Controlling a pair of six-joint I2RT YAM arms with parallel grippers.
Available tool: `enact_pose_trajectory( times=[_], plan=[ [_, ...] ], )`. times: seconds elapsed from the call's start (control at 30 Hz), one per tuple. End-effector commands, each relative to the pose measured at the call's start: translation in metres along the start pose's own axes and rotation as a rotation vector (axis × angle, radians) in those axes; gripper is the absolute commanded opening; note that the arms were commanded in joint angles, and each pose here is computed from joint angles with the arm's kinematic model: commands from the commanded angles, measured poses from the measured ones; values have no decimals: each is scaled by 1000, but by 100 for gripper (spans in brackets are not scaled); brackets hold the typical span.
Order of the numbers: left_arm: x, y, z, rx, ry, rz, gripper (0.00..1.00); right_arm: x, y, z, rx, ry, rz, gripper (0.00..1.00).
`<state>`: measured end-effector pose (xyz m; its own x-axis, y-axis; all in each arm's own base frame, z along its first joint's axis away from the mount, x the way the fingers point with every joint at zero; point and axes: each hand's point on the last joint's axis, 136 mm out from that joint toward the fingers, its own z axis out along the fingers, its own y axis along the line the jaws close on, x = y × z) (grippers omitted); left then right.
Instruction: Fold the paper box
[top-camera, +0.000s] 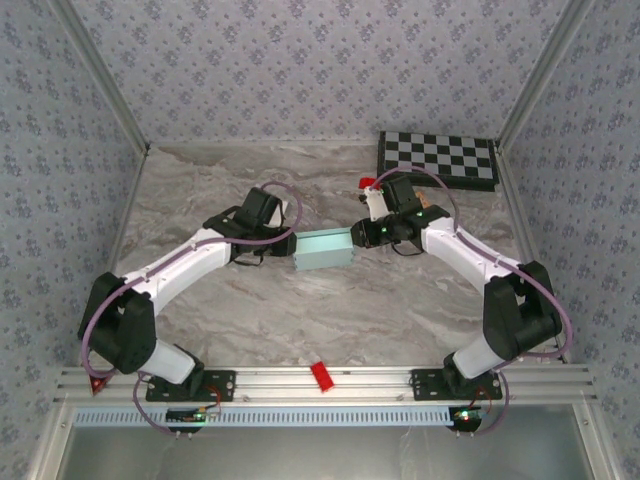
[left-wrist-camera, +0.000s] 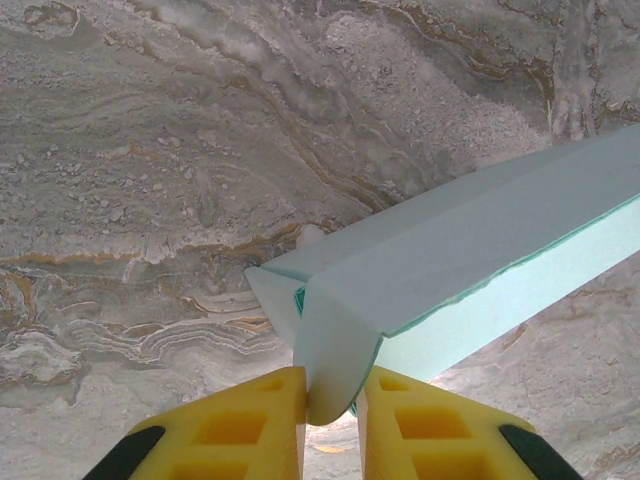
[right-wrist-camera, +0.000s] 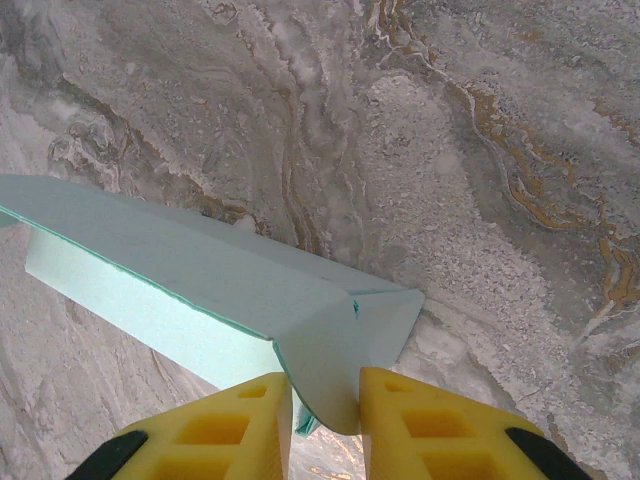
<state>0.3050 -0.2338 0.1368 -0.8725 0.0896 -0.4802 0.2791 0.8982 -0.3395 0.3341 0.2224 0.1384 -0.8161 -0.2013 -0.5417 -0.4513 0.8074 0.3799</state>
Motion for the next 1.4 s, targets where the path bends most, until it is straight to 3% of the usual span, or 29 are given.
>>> enact_pose_trajectory(
  times=[0.0, 1.37],
  plan=[
    [-12, -7, -7, 31, -29, -8, 19, -12, 10, -2, -29, -18, -19, 25],
    [-11, -12, 2, 57, -11, -29, 15, -14, 24, 3, -78, 22, -1, 22]
  ],
)
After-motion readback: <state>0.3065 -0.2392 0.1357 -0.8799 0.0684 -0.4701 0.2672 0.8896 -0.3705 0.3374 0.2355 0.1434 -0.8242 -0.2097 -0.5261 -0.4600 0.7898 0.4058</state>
